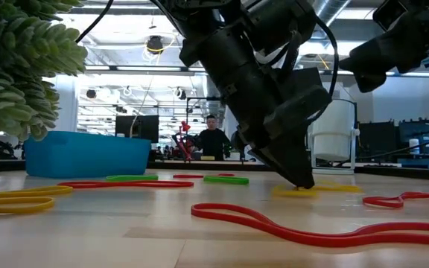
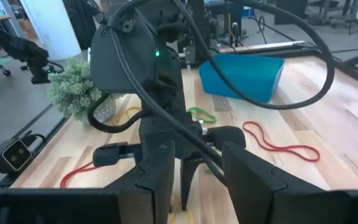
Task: Pick and place items into bin
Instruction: Put the yellow rubber band into the blue bin
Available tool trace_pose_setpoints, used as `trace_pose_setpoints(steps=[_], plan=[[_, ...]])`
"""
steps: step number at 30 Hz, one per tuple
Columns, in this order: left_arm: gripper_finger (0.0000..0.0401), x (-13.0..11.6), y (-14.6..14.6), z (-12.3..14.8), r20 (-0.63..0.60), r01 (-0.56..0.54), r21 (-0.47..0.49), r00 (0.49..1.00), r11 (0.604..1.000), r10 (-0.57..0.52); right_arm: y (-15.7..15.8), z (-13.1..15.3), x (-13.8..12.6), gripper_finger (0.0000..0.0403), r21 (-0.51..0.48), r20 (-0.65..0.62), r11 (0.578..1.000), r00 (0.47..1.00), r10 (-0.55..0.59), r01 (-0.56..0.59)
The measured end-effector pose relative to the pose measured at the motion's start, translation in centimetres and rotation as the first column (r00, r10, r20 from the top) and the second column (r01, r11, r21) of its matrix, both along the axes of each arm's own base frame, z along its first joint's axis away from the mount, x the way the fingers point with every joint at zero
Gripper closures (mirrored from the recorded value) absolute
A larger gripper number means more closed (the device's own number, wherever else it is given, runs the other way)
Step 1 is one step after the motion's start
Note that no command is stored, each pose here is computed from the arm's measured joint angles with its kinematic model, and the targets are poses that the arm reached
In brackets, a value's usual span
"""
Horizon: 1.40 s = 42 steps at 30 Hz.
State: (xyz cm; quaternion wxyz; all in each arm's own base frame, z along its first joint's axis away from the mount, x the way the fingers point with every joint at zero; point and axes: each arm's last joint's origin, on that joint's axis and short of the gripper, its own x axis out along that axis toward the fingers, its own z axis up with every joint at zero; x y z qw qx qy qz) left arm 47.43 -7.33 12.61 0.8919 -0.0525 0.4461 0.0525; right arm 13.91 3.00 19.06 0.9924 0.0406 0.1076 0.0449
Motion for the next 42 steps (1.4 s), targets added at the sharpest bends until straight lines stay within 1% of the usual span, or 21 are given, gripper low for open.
trace_pose_setpoints(steps=[5, 7, 10, 13, 16, 20, 22, 24, 27, 28, 30, 33, 35, 36, 37, 39, 40, 41, 42], plan=[[0.0334, 0.0, 0.0, -1.0, -0.037, -0.003, 0.015, 0.999, 1.000, 0.003, 0.0, 0.1, 0.0, 0.0273, -0.040, 0.010, 0.999, 1.000, 0.008, -0.008], [0.0349, 0.0, 0.0, -2.2, -0.070, -0.001, 0.019, 0.998, 1.000, 0.003, 0.0, 0.1, 0.0, 0.0273, -0.047, 0.018, 0.999, 1.000, 0.010, -0.009], [0.0385, -0.1, -0.1, -2.6, -0.087, 0.004, 0.021, 0.996, 1.000, -0.002, -0.1, 0.2, 0.0, 0.0274, -0.046, 0.024, 0.999, 1.000, 0.007, -0.006], [0.0396, -0.1, -0.3, -2.4, -0.081, 0.035, 0.048, 0.996, 0.998, -0.031, -0.3, 0.2, 0.1, 0.0274, -0.046, 0.025, 0.999, 1.000, -0.008, 0.009], [0.0400, -0.2, -0.2, -0.7, -0.077, 0.070, 0.069, 0.995, 0.995, -0.065, -0.5, 0.2, 0.1, 0.0273, -0.045, 0.026, 0.999, 0.999, -0.024, 0.026], [0.0401, -1.3, 0.3, 2.1, -0.143, 0.076, 0.189, 0.989, 0.979, -0.049, -0.7, 0.2, 0.2, 0.0274, -0.039, 0.028, 0.998, 0.999, -0.043, 0.044], [0.0401, -1.4, 0.6, 4.7, -0.082, 0.052, 0.243, 0.996, 0.969, -0.033, -0.8, 0.2, 0.2, 0.0275, -0.032, 0.029, 0.998, 0.998, -0.049, 0.050], [0.0401, -2.1, 0.9, 7.1, -0.060, 0.018, 0.293, 0.998, 0.956, 0.000, -0.8, 0.2, 0.2, 0.0275, -0.028, 0.028, 0.998, 0.998, -0.050, 0.051], [0.0401, -3.4, 1.3, 8.3, -0.113, -0.007, 0.362, 0.992, 0.932, 0.051, -0.8, 0.2, 0.2, 0.0274, -0.026, 0.027, 0.998, 0.998, -0.049, 0.050], [0.0401, -4.0, 1.5, 8.7, -0.134, -0.020, 0.384, 0.988, 0.923, 0.077, -0.8, 0.2, 0.2, 0.0274, -0.021, 0.027, 0.999, 0.998, -0.050, 0.051], [0.0401, -5.1, 1.8, 10.4, -0.136, -0.061, 0.431, 0.982, 0.900, 0.132, -0.8, 0.2, 0.2, 0.0274, -0.012, 0.019, 0.999, 0.998, -0.053, 0.053], [0.0401, -7.6, 2.5, 12.6, -0.173, -0.137, 0.515, 0.950, 0.846, 0.259, -0.8, 0.1, 0.2, 0.0275, -0.011, 0.017, 0.999, 0.998, -0.053, 0.053], [0.0401, -9.8, 3.1, 13.8, -0.210, -0.192, 0.561, 0.908, 0.805, 0.363, -0.8, 0.1, 0.2, 0.0275, -0.012, 0.015, 0.999, 0.998, -0.053, 0.053], [0.0401, -11.0, 3.3, 14.6, -0.212, -0.227, 0.587, 0.883, 0.777, 0.419, -0.8, 0.1, 0.2, 0.0275, -0.012, 0.015, 0.999, 0.998, -0.053, 0.053], [0.0401, -12.3, 3.6, 15.7, -0.204, -0.266, 0.609, 0.857, 0.747, 0.472, -0.8, 0.1, 0.2, 0.0274, -0.012, 0.014, 0.999, 0.999, -0.052, 0.052], [0.0401, -15.0, 4.1, 17.4, -0.193, -0.339, 0.654, 0.790, 0.676, 0.583, -0.8, 0.1, 0.2, 0.0274, -0.012, 0.014, 0.999, 0.999, -0.053, 0.053], [0.0401, -15.8, 4.3, 17.9, -0.159, -0.390, 0.657, 0.764, 0.645, 0.625, -0.8, 0.1, 0.2, 0.0274, -0.012, 0.014, 0.999, 0.999, -0.052, 0.052], [0.0401, -16.2, 4.5, 18.1, -0.119, -0.436, 0.640, 0.758, 0.633, 0.642, -0.8, 0.1, 0.2, 0.0274, -0.013, 0.011, 0.999, 0.999, -0.052, 0.052], [0.0401, -16.9, 4.6, 18.2, -0.112, -0.444, 0.622, 0.764, 0.645, 0.635, -0.8, 0.1, 0.2, 0.0274, -0.013, 0.011, 0.999, 0.999, -0.052, 0.053]])
